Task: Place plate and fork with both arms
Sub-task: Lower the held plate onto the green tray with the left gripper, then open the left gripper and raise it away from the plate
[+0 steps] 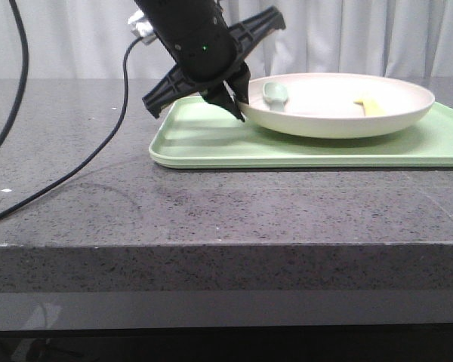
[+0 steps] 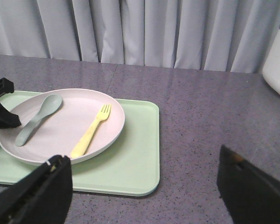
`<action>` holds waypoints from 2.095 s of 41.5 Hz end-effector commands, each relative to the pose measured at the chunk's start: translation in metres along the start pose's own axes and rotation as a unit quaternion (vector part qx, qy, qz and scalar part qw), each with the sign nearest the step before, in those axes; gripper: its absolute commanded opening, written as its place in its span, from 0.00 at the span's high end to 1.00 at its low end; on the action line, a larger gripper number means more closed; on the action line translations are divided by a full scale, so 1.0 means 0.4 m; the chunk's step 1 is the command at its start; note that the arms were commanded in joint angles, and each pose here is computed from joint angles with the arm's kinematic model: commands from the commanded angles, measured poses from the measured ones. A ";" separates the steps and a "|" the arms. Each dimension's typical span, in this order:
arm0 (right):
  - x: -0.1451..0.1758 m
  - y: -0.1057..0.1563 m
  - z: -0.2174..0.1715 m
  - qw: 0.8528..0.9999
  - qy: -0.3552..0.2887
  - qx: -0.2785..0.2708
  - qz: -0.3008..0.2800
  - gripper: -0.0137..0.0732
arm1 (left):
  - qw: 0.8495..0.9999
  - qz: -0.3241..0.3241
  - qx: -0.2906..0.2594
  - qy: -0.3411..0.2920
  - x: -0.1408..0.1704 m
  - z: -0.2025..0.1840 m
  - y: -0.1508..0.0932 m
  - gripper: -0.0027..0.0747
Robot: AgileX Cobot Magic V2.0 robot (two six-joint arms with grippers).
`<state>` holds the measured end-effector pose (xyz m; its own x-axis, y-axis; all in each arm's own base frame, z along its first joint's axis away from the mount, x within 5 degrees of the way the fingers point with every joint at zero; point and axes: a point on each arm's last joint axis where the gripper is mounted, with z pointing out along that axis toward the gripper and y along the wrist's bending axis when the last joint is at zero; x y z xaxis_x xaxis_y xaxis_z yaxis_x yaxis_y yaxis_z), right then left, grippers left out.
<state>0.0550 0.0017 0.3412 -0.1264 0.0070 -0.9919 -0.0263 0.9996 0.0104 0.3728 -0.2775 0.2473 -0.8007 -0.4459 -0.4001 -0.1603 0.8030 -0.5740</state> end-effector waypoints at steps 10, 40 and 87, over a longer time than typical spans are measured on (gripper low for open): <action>-0.042 -0.001 -0.003 0.999 -0.046 0.005 -0.008 0.10 | 0.997 0.006 0.058 -0.052 -0.013 -0.079 -0.078 0.99; -0.042 -0.001 -0.003 0.999 -0.046 0.005 -0.008 0.10 | 0.973 0.207 0.012 -0.098 -0.073 -0.260 -0.079 0.56; -0.051 0.001 0.010 0.999 -0.032 -0.002 0.005 0.10 | 0.897 0.416 0.059 -0.137 0.120 -0.775 0.334 0.56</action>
<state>0.0568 0.0019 0.3420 -0.1331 0.0104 -0.9910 -0.0278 0.9995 0.0142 0.1362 -0.0698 0.3594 -0.5170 0.2570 -0.8165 0.5081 0.8598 -0.0511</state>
